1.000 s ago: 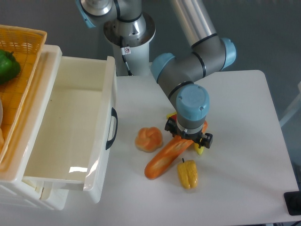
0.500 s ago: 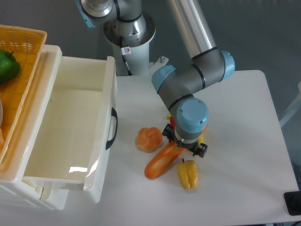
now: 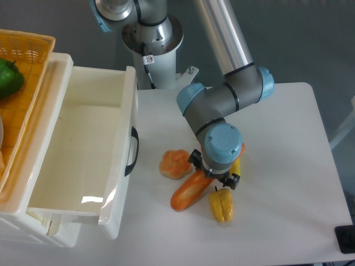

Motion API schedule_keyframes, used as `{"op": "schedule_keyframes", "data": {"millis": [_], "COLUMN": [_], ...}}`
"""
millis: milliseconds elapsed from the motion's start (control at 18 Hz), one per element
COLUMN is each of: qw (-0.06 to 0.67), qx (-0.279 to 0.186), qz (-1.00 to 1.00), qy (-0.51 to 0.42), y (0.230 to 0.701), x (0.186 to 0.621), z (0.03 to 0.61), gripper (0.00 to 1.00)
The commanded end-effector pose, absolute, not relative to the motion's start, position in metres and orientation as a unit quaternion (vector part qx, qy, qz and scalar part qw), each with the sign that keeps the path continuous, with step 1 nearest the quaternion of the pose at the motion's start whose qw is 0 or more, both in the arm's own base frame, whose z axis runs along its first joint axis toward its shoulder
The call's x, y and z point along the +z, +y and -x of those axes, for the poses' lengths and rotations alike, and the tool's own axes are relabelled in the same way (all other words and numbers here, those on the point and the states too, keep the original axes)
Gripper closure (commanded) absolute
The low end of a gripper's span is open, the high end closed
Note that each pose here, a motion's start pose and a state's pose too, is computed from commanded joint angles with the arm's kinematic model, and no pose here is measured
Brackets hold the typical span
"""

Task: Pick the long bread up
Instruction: 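Move the gripper down and over the long orange bread loaf, then lower the open gripper onto the middle of the long bread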

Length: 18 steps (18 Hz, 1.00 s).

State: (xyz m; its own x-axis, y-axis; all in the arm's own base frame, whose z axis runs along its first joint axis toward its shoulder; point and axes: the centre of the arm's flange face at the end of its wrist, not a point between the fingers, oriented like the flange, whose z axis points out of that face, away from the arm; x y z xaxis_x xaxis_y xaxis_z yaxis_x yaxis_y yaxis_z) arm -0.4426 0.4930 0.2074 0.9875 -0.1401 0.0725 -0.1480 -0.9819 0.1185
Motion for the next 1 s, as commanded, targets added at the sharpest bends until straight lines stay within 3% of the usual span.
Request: {"op": "schedule_keyframes", "data": {"millis": [1000], "qw": [0.078], "qx": [0.047], "qz": [-0.992], "qy": [-0.083], "y": [0.495], "x": [0.197], "z": [0.426], "gripper": [0.0]}}
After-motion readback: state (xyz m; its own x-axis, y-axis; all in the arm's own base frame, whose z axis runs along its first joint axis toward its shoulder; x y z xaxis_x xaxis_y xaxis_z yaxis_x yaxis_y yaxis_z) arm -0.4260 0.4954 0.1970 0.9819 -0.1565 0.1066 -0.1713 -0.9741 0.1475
